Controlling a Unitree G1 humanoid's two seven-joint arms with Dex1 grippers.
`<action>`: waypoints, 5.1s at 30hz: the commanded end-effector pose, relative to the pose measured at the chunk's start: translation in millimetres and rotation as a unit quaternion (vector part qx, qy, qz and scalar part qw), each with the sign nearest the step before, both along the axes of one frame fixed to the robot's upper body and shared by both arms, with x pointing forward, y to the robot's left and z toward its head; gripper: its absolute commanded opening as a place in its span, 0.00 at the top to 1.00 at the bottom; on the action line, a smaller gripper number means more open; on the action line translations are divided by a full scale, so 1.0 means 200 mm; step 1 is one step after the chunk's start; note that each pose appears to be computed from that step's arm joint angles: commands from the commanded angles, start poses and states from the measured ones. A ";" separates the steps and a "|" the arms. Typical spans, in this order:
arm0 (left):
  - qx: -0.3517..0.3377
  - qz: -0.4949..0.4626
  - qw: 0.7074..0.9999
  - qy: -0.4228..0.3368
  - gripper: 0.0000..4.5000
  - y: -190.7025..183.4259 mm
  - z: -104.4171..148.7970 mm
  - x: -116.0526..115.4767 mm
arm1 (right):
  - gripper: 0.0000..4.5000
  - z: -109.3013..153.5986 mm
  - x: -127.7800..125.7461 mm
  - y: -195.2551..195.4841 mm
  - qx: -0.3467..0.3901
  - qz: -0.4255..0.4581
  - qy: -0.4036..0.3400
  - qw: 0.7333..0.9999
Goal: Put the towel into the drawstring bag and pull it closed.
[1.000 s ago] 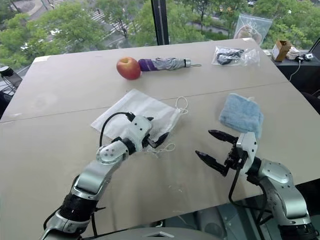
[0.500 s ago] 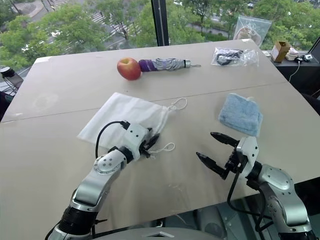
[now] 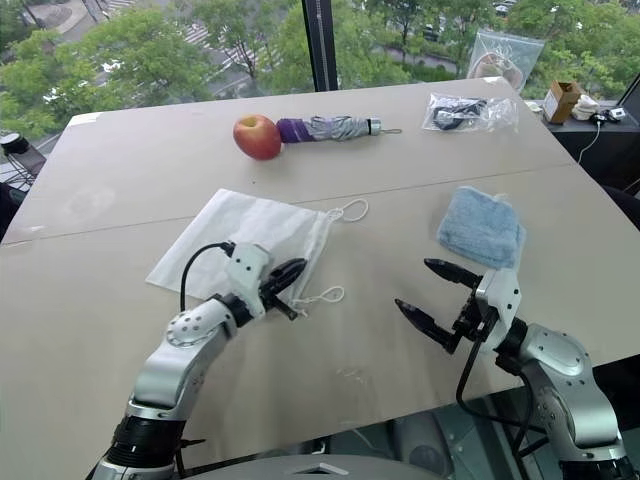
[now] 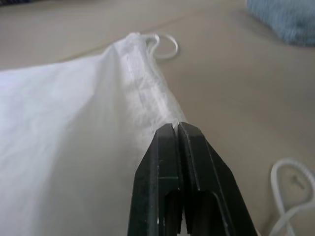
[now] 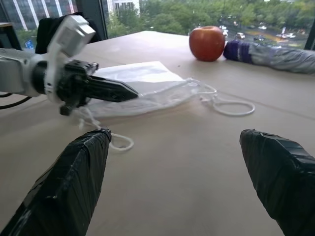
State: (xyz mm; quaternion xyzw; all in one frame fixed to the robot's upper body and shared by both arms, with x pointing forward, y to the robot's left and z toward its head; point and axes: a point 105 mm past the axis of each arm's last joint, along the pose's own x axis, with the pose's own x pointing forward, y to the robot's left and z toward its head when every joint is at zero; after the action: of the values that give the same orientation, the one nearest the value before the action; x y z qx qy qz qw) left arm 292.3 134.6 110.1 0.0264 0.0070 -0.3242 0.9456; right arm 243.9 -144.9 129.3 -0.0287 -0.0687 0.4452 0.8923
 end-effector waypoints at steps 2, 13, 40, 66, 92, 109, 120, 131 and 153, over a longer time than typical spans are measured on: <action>-0.026 -0.043 0.997 -0.058 0.99 0.03 0.18 -0.09 | 0.00 0.06 0.12 -0.10 -0.006 -0.086 -0.039 0.995; 0.042 -0.037 0.994 -0.093 0.99 0.06 0.25 -0.09 | 0.00 0.02 0.48 -0.44 -0.124 -0.341 0.004 0.932; 0.071 -0.002 0.987 -0.147 1.00 0.07 0.34 -0.08 | 0.99 -0.25 0.57 -0.42 -0.076 -0.346 0.310 0.883; 0.022 -0.030 0.989 -0.140 1.00 0.01 0.37 -0.02 | 0.99 0.08 0.13 0.44 -0.258 0.138 0.100 0.951; -0.017 -0.139 0.982 -0.125 1.00 -0.21 0.36 -0.12 | 0.99 0.32 0.42 0.86 0.359 0.129 0.436 0.816; -0.069 -0.086 0.983 -0.146 1.00 -0.17 0.45 0.05 | 0.06 0.05 0.34 0.53 0.117 0.025 0.391 0.913; -0.060 -0.104 0.984 -0.132 1.00 -0.19 0.42 0.03 | 0.15 -0.02 0.36 0.57 -0.040 -0.006 0.261 0.964; -0.051 -0.139 0.983 -0.112 1.00 -0.24 0.37 -0.02 | 0.99 0.13 0.41 0.77 0.037 0.037 0.238 0.970; -0.050 -0.124 0.985 -0.111 1.00 -0.20 0.36 0.01 | 0.21 0.10 0.22 0.31 -0.079 0.033 0.143 0.986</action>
State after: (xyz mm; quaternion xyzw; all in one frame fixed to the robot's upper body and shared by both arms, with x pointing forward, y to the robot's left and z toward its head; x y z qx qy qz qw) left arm 298.5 97.0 170.9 0.0141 -0.0930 -0.4273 0.8992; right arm 288.7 -80.0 138.1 -0.0172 0.1206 0.4780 0.8699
